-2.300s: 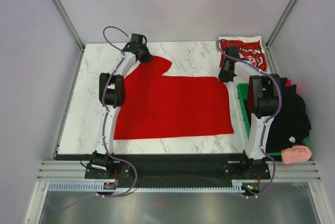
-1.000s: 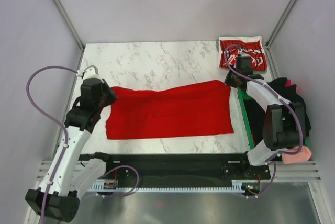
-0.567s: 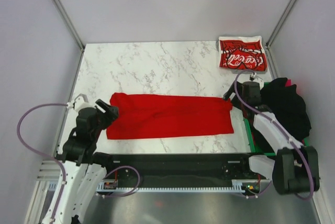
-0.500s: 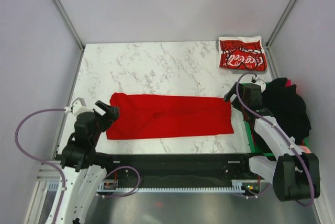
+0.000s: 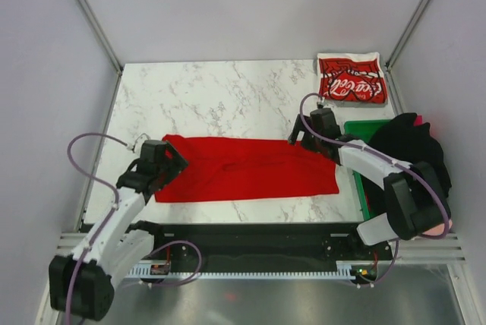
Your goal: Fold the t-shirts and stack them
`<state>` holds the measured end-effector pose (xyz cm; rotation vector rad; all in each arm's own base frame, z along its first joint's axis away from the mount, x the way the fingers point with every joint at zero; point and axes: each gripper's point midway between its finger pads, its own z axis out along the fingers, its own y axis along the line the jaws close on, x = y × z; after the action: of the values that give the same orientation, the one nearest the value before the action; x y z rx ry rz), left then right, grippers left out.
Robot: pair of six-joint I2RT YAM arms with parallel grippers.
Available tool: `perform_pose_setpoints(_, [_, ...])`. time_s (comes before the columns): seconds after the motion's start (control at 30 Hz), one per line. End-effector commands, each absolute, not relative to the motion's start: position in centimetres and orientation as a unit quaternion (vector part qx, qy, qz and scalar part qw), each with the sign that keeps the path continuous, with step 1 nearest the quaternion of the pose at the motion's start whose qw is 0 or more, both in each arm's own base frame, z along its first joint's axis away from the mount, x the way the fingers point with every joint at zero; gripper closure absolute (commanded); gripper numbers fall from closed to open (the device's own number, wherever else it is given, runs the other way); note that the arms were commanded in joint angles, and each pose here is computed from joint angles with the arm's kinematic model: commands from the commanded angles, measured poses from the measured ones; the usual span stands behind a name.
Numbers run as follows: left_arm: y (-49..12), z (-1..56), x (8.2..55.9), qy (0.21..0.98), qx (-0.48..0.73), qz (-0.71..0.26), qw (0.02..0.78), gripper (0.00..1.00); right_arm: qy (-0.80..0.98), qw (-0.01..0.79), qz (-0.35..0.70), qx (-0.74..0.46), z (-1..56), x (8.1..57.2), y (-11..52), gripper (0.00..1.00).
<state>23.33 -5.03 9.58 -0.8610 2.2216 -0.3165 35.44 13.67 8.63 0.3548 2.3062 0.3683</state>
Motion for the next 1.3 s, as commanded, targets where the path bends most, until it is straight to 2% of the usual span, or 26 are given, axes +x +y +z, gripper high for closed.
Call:
perform_pose_setpoints(0.0, [-6.6,8.0,26.0,0.861,-0.348,-0.136,0.345,0.12,0.929,0.333,0.112,0.12,4.6,33.1,14.0,0.03])
perform_pose_setpoints(0.17, [-7.6,3.0,28.0,0.893,-0.349,-0.091,0.27,0.13,0.95,0.271,0.09,0.125,0.0,29.4,14.2,0.03])
perform_pose_setpoints(0.33, [-8.1,1.6,31.9,0.896,-0.344,-0.074,0.27,0.13,0.959,0.208,0.113,0.154,-2.4,24.9,16.3,0.03])
perform_pose_setpoints(0.37, [-8.5,2.7,34.0,0.893,-0.341,-0.079,0.283,0.13,0.962,0.183,0.12,0.164,-3.2,23.2,16.9,0.03])
perform_pose_setpoints(0.43, [-8.7,1.3,35.9,0.899,-0.34,-0.06,0.269,0.13,0.963,0.142,0.147,0.176,-3.9,19.6,20.4,0.02])
perform_pose_setpoints(0.47, [-9.4,1.4,38.9,0.899,-0.336,-0.061,0.274,0.13,0.966,0.125,0.165,0.158,-3.7,16.6,23.6,0.02])
perform_pose_setpoints(0.53, [-10.3,0.5,41.6,0.906,-0.329,-0.056,0.262,0.13,0.968,0.119,0.188,0.117,-2.6,13.8,27.4,0.02])
perform_pose_setpoints(0.57, [-11.8,3.6,46.5,0.896,-0.317,-0.085,0.298,0.13,0.962,0.133,0.222,0.089,0.1,13.6,31.3,0.02])
perform_pose_setpoints(0.6, [-13.1,3.2,48.3,0.904,-0.301,-0.09,0.291,0.13,0.968,0.135,0.209,0.032,0.7,10.6,33.1,0.02])
perform_pose_setpoints(0.63, [-14.8,-0.4,48.9,0.929,-0.262,-0.09,0.244,0.13,0.956,0.16,0.246,-0.011,4.7,10.7,37.2,0.02])
perform_pose_setpoints(0.67, [-17.7,4.5,54.5,0.918,-0.227,-0.135,0.295,0.13,0.952,0.173,0.249,-0.045,6.2,10.1,38.5,0.02])
perform_pose_setpoints(0.7, [-20.8,6.0,55.9,0.924,-0.185,-0.142,0.303,0.12,0.96,0.172,0.206,-0.078,6.3,8.6,37.6,0.02])
perform_pose_setpoints(0.77, [-24.3,11.6,59.9,0.913,-0.114,-0.152,0.362,0.09,0.953,0.217,0.194,-0.08,9.1,10.1,38.0,0.02])
perform_pose_setpoints(0.83, [-26.3,16.2,60.7,0.89,-0.093,-0.2,0.399,0.03,0.949,0.254,0.176,-0.066,11.0,11.8,36.5,0.02])
perform_pose_setpoints(0.9, [-24.7,21.4,60.7,0.863,-0.12,-0.228,0.435,0.01,0.942,0.281,0.174,-0.058,12.7,13.4,35.3,0.02])
perform_pose_setpoints(0.93, [-24.2,22.5,60.2,0.858,-0.12,-0.243,0.436,0.01,0.94,0.291,0.172,-0.056,13.1,14.0,34.9,0.02])
perform_pose_setpoints(0.97, [-23.3,20.4,59.2,0.87,-0.127,-0.236,0.414,0.01,0.935,0.306,0.168,-0.06,13.8,14.9,34.6,0.02])
perform_pose_setpoints(1.0, [-21.6,25.0,58.6,0.849,-0.131,-0.246,0.448,0.01,0.934,0.314,0.163,-0.05,14.1,16.2,34.0,0.02])
perform_pose_setpoints(1.07, [-20.0,25.9,57.3,0.851,-0.135,-0.246,0.444,0.01,0.934,0.315,0.163,-0.046,14.6,17.7,33.9,0.02])
perform_pose_setpoints(1.13, [-17.6,29.6,55.8,0.836,-0.143,-0.262,0.46,0.01,0.933,0.314,0.172,-0.044,14.9,20.4,34.1,0.02])
perform_pose_setpoints(1.17, [-16.9,29.3,55.0,0.84,-0.151,-0.261,0.451,0.01,0.932,0.31,0.18,-0.043,14.8,21.3,34.3,0.02])
perform_pose_setpoints(1.2, [-15.3,32.1,54.0,0.826,-0.153,-0.267,0.472,0.01,0.931,0.3,0.203,-0.044,14.7,22.8,35.0,0.02])
perform_pose_setpoints(1.27, [-13.9,32.6,52.5,0.828,-0.148,-0.261,0.474,0.01,0.931,0.296,0.211,-0.03,14.9,24.7,35.4,0.02])
